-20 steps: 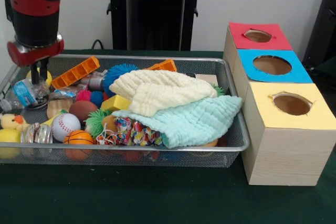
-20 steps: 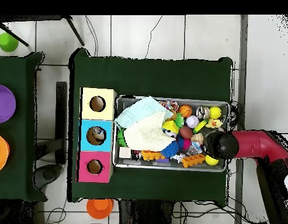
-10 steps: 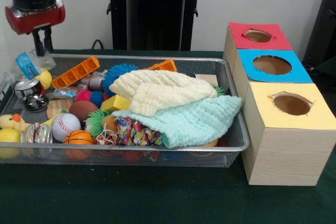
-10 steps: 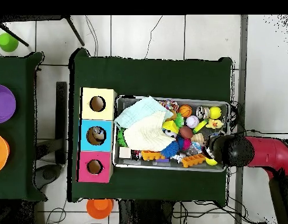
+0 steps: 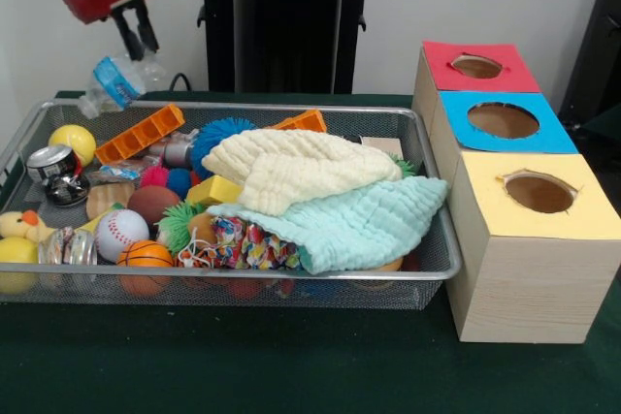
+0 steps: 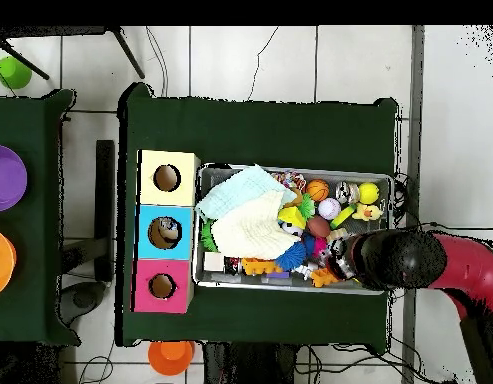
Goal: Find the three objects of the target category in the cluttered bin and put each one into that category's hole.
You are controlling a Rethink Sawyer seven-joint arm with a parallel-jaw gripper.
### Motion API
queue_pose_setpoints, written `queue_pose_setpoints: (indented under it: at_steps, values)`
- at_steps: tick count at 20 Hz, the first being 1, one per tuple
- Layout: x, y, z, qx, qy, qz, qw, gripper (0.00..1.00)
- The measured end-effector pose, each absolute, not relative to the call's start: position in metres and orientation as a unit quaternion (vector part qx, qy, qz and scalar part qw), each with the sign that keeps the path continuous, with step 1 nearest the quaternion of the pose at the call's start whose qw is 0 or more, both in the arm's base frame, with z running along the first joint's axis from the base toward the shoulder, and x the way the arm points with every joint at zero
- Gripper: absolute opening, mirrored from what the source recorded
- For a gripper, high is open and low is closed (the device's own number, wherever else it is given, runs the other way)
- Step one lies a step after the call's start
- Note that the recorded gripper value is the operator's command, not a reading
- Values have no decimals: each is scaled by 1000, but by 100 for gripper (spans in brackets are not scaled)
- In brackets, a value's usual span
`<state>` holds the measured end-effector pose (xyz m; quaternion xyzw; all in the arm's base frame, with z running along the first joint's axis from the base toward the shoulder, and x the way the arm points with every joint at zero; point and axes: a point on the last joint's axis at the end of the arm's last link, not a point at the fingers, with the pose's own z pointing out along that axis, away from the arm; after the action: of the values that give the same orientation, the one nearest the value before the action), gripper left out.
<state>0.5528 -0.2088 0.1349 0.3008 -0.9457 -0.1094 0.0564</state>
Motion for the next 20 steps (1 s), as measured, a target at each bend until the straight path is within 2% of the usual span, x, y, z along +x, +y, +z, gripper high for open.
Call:
queue_pose_setpoints:
  at_steps: [10,15,20]
  values:
    - [559,-144,163,313,-930,-187,36,0]
    - [564,-116,168,327,-922,-203,29,0]
    - [572,-65,171,345,-913,-216,-2,0]
